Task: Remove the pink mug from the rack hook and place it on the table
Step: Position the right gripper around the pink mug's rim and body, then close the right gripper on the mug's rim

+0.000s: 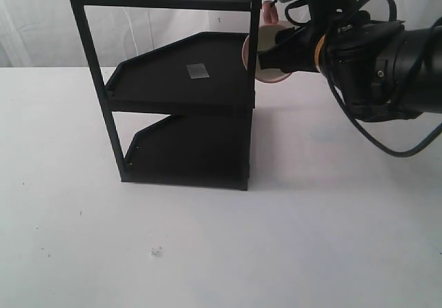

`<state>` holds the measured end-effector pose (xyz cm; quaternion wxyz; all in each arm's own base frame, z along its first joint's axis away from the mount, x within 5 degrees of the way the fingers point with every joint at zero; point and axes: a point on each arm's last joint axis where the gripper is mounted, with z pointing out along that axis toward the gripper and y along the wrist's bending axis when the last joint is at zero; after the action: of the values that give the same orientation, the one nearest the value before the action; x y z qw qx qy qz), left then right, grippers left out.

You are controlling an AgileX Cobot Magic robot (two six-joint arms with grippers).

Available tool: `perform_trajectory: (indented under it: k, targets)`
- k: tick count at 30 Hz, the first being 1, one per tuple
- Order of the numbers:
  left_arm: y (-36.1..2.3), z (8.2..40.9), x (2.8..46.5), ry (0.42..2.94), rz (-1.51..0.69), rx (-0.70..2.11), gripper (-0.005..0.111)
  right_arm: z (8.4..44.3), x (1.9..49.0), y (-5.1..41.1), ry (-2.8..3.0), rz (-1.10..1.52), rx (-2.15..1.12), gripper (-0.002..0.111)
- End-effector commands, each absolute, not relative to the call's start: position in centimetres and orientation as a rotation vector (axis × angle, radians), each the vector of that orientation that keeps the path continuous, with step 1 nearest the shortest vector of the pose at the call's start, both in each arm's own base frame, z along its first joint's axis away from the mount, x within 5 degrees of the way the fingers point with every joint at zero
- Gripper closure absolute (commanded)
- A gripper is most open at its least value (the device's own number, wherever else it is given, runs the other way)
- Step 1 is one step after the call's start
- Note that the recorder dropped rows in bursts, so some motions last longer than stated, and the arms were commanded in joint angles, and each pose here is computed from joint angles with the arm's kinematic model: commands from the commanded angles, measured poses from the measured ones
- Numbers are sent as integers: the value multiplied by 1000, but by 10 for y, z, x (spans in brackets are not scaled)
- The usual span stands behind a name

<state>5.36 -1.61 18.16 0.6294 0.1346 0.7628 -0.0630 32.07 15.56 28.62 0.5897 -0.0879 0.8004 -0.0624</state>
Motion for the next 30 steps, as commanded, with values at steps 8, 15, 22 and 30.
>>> perform_trajectory:
  k: [8, 15, 22, 30]
  targets:
    - [-16, 180, 53, 1752, -147, 302, 107, 286, 327, 148, 1857, -173, -165, 42]
    - [-16, 180, 53, 1752, -147, 302, 107, 278, 335, 147, 1879, -185, -167, 42]
    - [-16, 180, 53, 1752, -147, 302, 107, 279, 344, 152, 1869, -180, -162, 42]
    - [-16, 180, 53, 1752, -147, 302, 107, 283, 347, 155, 1860, -169, -164, 42]
